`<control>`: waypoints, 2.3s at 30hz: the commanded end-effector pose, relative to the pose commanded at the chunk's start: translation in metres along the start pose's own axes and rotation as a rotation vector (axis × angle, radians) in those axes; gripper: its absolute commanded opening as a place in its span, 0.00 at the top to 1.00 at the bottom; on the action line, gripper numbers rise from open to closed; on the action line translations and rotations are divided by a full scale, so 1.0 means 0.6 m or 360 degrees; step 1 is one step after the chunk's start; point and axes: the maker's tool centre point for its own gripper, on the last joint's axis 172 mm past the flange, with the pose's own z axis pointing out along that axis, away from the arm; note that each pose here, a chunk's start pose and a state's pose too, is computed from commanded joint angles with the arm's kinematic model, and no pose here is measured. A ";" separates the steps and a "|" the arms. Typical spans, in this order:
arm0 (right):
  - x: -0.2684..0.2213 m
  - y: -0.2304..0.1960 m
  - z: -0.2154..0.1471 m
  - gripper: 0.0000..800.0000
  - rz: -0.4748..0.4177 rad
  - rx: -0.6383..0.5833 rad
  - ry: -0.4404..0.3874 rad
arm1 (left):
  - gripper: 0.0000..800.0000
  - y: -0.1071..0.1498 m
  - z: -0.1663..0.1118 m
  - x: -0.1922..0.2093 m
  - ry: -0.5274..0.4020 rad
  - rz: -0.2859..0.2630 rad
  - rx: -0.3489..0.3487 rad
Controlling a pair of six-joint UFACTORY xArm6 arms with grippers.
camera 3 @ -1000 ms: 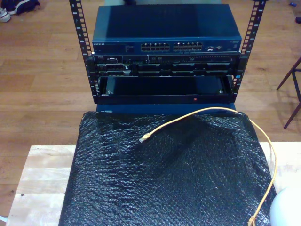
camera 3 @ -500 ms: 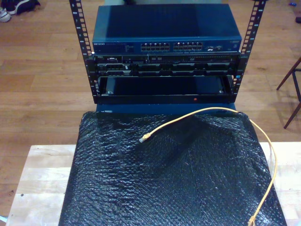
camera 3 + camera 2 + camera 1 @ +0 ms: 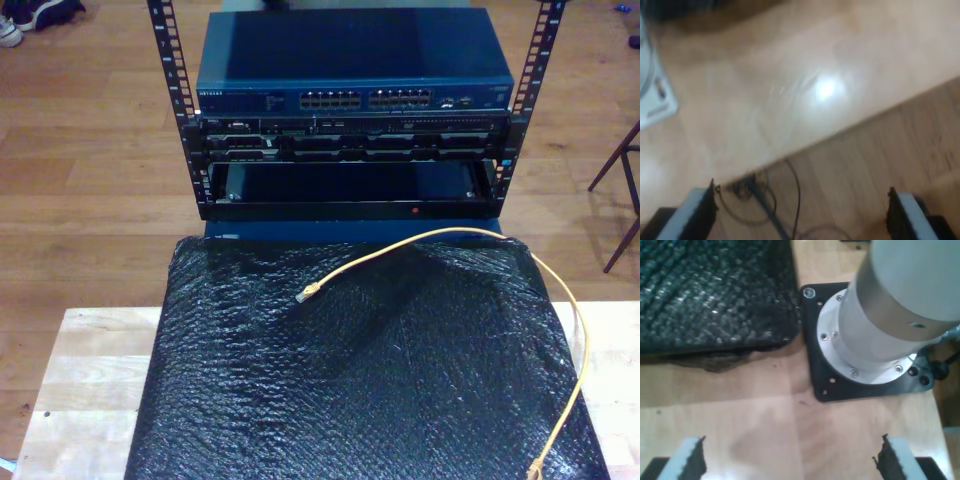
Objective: Grab the cable and plug it in
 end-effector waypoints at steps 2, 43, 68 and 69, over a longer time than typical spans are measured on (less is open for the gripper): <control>0.024 0.017 -0.006 0.01 0.0004 -0.0004 0.0031 | 0.00 -0.015 0.003 0.009 -0.0010 -0.0004 -0.0048; 0.502 0.138 0.087 0.01 -0.0438 0.0221 0.0106 | 0.00 -0.169 0.050 0.105 0.0018 -0.0214 -0.0048; 0.675 0.082 0.348 0.01 -0.1086 0.0251 -0.0508 | 0.00 -0.189 0.108 0.112 -0.0038 -0.0317 -0.0058; 0.681 0.077 0.361 0.01 -0.1098 0.0253 -0.0521 | 0.00 -0.191 0.111 0.111 -0.0044 -0.0326 -0.0055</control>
